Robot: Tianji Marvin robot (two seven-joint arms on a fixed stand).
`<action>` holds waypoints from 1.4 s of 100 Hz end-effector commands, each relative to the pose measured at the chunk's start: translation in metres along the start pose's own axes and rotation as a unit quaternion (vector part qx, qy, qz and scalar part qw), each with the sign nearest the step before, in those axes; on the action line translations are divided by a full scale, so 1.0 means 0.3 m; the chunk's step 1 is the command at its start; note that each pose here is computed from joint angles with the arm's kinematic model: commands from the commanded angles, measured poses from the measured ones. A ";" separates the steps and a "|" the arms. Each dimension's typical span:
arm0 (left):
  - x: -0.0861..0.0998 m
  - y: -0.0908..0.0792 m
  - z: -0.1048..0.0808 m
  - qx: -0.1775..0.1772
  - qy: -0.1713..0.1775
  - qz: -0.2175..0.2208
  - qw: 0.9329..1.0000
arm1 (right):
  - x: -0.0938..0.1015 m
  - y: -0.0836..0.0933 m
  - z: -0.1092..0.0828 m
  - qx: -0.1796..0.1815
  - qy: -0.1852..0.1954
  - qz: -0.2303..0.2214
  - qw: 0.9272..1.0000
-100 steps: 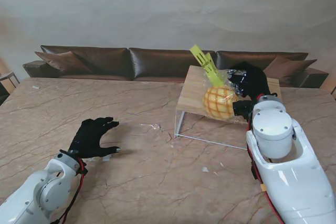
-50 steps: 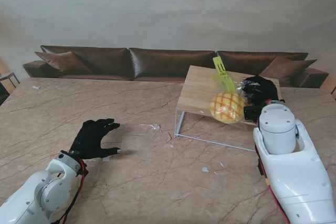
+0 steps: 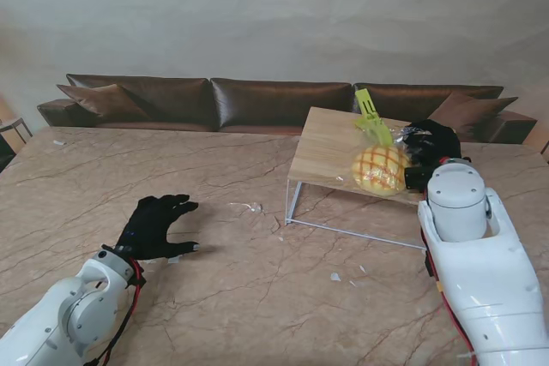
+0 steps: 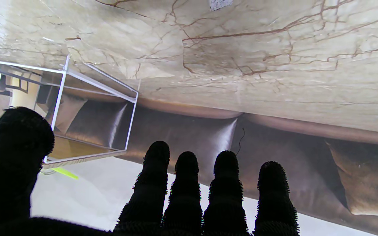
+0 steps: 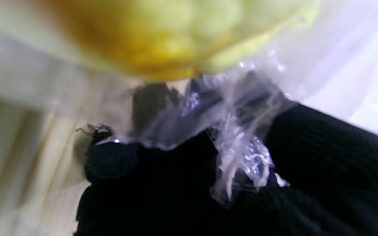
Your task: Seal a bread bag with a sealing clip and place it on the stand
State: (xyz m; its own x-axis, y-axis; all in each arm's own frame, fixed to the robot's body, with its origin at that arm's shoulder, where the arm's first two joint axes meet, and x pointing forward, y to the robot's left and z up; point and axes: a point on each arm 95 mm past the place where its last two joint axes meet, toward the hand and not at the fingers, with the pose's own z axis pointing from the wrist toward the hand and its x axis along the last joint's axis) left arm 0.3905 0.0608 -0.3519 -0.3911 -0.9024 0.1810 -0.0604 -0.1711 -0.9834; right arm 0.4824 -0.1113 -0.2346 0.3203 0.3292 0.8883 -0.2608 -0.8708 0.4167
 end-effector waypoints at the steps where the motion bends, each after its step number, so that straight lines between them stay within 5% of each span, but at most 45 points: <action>1: 0.006 0.012 -0.003 -0.006 0.001 -0.004 1.000 | -0.042 -0.019 0.005 0.003 -0.018 -0.016 1.000; 89: 0.015 0.008 0.013 0.003 0.001 -0.016 1.000 | -0.043 0.022 -0.034 -0.008 0.029 -0.120 0.992; 113: 0.016 0.008 0.015 -0.003 0.004 -0.038 0.999 | -0.011 0.046 -0.096 -0.026 0.113 -0.166 0.979; 140: 0.027 0.003 0.017 0.006 0.012 -0.054 0.998 | 0.025 0.004 -0.205 -0.004 0.207 -0.218 0.954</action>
State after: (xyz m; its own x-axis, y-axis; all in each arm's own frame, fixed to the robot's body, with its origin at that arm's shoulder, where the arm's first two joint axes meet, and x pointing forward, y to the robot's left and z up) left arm 0.3943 0.0553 -0.3506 -0.3988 -0.8762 0.2707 -0.0933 -0.2549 -0.9624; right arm 0.4347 -0.0999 -0.2151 0.0492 0.7785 0.6257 -0.2125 -0.6039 0.7682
